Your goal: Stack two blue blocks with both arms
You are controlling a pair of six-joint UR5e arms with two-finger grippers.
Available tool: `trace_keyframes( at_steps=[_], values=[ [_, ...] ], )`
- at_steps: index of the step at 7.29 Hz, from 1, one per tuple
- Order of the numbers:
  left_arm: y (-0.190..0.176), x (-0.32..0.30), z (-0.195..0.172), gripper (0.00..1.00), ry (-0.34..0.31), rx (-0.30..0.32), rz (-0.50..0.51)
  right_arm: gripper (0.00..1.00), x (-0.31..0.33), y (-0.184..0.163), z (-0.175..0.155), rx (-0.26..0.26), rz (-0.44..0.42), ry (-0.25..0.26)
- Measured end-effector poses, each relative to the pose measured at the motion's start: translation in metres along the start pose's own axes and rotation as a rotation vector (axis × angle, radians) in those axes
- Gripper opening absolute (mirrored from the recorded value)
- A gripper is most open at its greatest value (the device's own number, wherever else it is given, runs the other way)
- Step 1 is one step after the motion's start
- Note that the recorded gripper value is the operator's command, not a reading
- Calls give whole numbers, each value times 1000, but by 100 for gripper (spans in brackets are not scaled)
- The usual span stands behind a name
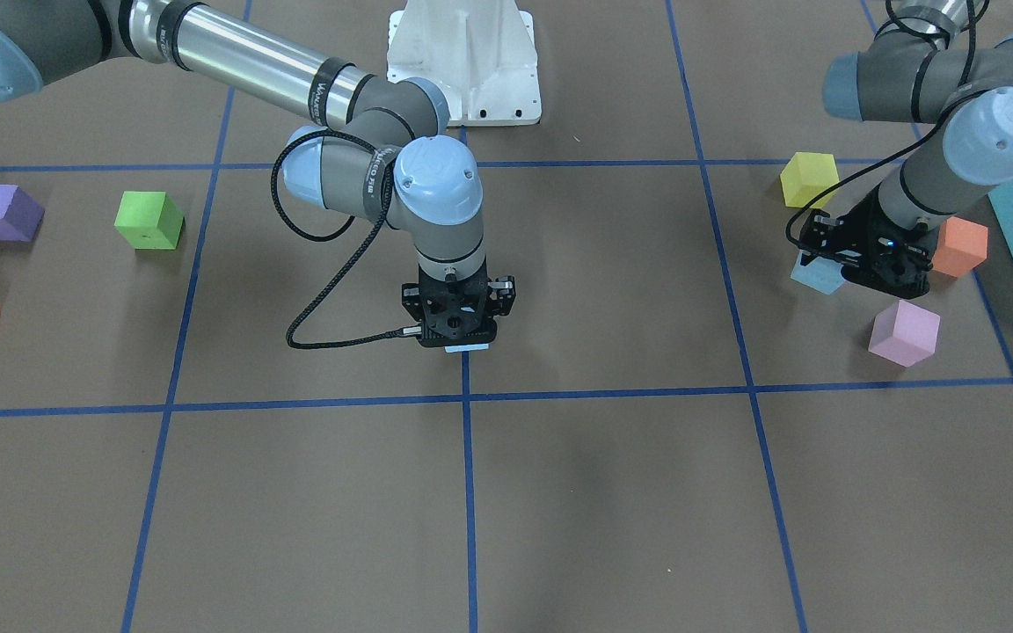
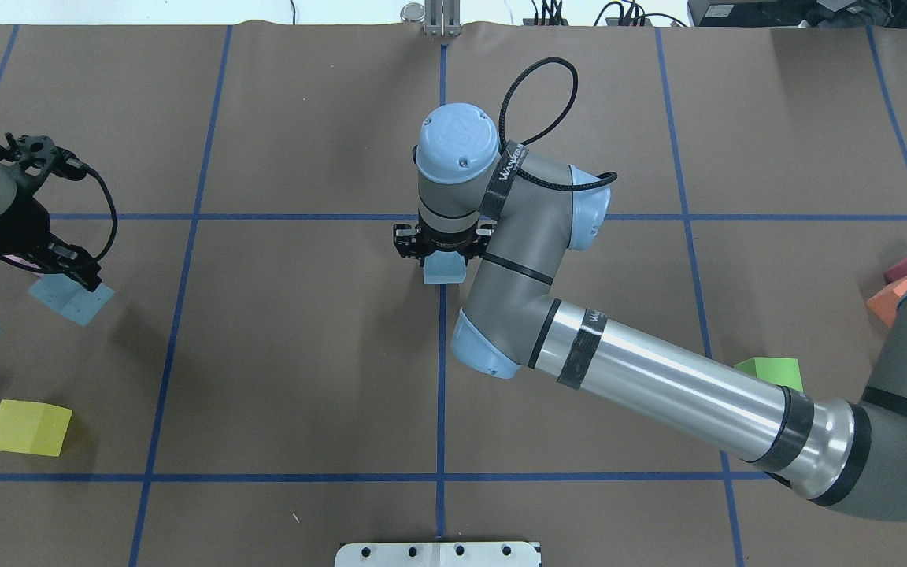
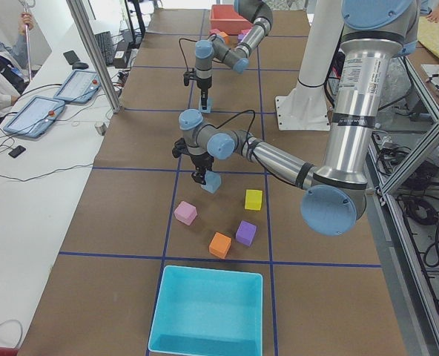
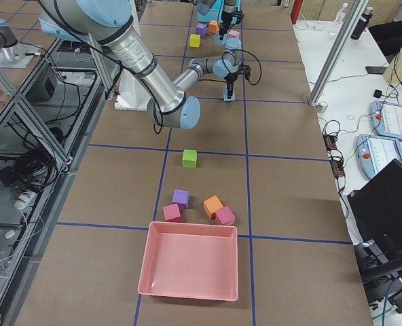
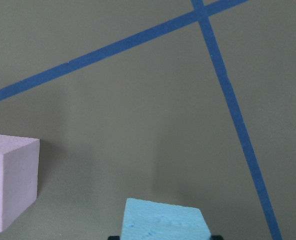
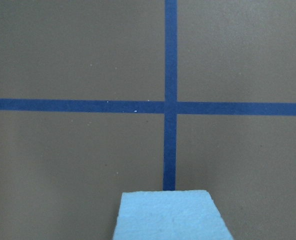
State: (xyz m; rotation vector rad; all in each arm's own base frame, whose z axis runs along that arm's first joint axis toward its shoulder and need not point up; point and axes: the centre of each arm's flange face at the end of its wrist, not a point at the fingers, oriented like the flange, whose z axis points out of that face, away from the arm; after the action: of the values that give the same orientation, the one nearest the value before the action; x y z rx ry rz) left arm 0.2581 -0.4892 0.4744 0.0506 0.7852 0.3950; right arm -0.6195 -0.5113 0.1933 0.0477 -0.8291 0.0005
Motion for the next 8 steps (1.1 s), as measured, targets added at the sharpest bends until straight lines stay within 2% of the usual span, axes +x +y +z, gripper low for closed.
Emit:
trace_keyframes(
  at_steps=[2, 3, 6, 8],
  values=[
    [-6, 3, -5, 66, -3, -3, -19, 100, 1, -3, -8, 4, -19, -13],
    [-21, 15, -16, 66, -5, -4, -64, 100, 9, -6, -19, 8, -25, -31],
    [-96, 96, -78, 66, -1, 3, -262, 100, 73, -34, -56, 36, -53, -64],
    [-140, 154, -106, 66, 27, 24, -412, 100, 149, -54, -74, 56, -106, -54]
  ],
)
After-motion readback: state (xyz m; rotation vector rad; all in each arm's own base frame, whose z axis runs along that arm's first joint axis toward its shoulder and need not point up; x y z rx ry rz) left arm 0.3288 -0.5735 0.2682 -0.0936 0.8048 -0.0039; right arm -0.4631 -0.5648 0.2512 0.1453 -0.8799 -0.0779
